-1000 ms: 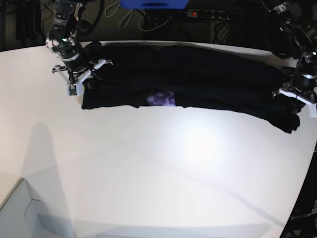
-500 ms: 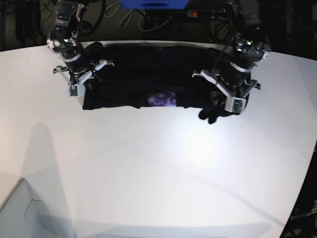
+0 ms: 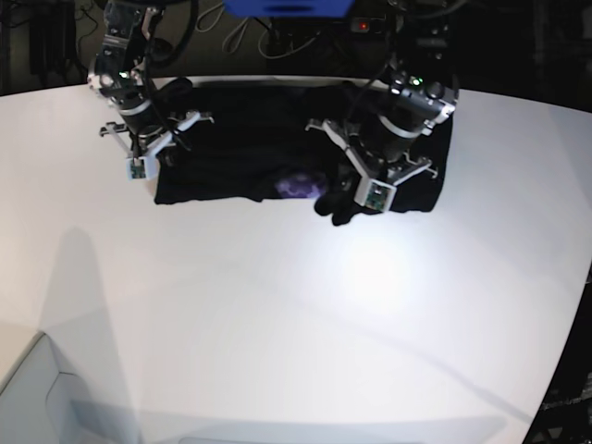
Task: Layout the t-shirt on the table in an organized manner, then fold the t-shirt properly
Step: 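Grasp the strip end with the left gripper and fold it toward the right gripper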
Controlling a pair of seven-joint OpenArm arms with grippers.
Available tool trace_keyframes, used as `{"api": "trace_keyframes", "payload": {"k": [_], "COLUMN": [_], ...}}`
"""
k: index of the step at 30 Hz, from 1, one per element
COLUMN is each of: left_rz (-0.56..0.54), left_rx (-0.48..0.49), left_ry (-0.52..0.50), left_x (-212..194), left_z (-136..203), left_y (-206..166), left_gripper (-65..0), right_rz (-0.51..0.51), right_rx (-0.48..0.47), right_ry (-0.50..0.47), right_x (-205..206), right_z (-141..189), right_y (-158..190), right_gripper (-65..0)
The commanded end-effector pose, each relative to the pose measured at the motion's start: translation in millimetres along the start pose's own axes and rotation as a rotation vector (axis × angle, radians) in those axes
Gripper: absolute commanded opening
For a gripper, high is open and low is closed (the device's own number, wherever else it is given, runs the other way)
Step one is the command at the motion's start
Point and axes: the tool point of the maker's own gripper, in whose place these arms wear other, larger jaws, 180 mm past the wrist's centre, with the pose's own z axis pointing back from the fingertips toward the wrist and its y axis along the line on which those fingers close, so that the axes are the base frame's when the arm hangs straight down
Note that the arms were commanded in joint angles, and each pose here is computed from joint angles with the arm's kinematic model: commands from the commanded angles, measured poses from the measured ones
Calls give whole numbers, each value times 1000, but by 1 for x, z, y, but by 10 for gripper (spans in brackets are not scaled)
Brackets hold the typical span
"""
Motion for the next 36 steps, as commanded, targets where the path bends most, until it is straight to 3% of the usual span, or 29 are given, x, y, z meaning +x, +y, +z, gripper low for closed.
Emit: {"api": "trace_keyframes", "payload": {"k": [1,5,13,15,18,20,26,29,32,36], "left_rz": [0,-7,46,47,51,46,118,124,153,231], "left_rx": [-18,-54,-24,-19,-20,-23,-89,-117,-91,25], "left_ry": [-60,-54,-6,-2,-13,-31,-185,-209,-193,-176], "left_x": [17,17,0,0,2,9,52,57,48,31], "left_z": [1,-3,-12,-12,-10,-7,16,23,23,28], "left_y": [-7,-20,-19,-19,-19,-19,-23,-17,5,54], "left_gripper": [-645,-645,-635,-580,-408,-340,-374,-376,-381,-445], "right_rz": [10,10,11,11,11,11,11,11,11,11], "right_rx": [0,0,-1,-1,-1,-1,-1,-1,-1,-1], "right_ry": [35,34,34,34,34,34,32,31,29,28], "right_x": [-7,-7,-7,-7,-7,-7,-6,-5,-5,-4], "right_z": [1,1,1,1,1,1,1,1,0,0], "right_y": [1,1,1,1,1,1,1,1,1,1], "right_gripper": [-650,-650,-650,-650,-650,-650,-650,-650,-650,-650]}}
